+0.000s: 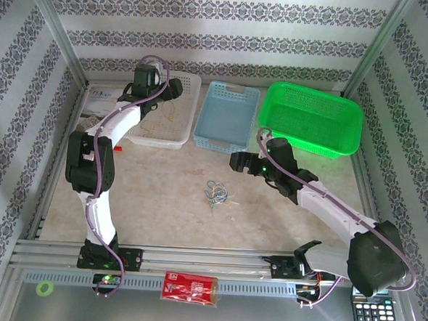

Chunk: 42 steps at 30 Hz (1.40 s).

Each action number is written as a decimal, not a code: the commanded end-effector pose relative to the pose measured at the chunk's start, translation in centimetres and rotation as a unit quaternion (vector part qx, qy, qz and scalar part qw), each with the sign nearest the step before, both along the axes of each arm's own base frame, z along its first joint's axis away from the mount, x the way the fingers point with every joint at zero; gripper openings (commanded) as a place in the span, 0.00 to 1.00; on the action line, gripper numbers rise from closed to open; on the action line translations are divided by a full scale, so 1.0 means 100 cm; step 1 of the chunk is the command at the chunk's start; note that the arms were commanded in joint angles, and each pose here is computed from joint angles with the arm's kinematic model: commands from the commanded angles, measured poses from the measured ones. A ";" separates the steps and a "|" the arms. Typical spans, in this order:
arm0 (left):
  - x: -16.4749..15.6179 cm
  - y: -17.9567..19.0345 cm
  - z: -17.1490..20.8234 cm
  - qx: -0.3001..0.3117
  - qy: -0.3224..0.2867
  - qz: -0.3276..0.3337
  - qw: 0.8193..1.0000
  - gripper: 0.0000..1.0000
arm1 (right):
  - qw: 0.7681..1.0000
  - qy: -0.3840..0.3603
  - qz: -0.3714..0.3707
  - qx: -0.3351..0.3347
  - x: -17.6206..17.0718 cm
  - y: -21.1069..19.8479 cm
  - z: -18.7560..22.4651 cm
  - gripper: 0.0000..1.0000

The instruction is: Untangle the cables

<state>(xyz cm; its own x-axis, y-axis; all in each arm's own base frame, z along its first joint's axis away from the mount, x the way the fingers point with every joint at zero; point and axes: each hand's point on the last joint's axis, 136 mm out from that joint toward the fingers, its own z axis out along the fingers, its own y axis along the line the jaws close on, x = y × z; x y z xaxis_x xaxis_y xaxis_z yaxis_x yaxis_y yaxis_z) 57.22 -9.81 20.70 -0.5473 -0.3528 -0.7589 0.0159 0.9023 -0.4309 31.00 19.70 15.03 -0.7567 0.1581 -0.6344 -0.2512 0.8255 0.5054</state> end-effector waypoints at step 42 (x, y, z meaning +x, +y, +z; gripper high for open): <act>-0.251 -0.076 -0.038 -0.162 0.064 -0.087 0.981 1.00 | 0.972 0.099 0.176 -0.119 -0.057 0.069 -0.077 0.59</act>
<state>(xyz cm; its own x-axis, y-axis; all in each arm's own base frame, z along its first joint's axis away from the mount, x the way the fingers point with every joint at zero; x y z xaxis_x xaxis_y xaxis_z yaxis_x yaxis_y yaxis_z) 31.15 -17.12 14.68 -0.7499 -0.4388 -0.4952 0.0363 0.7200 -0.6930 25.12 26.03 7.62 -0.8705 -0.1833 -0.4567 -0.3938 0.8161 0.4230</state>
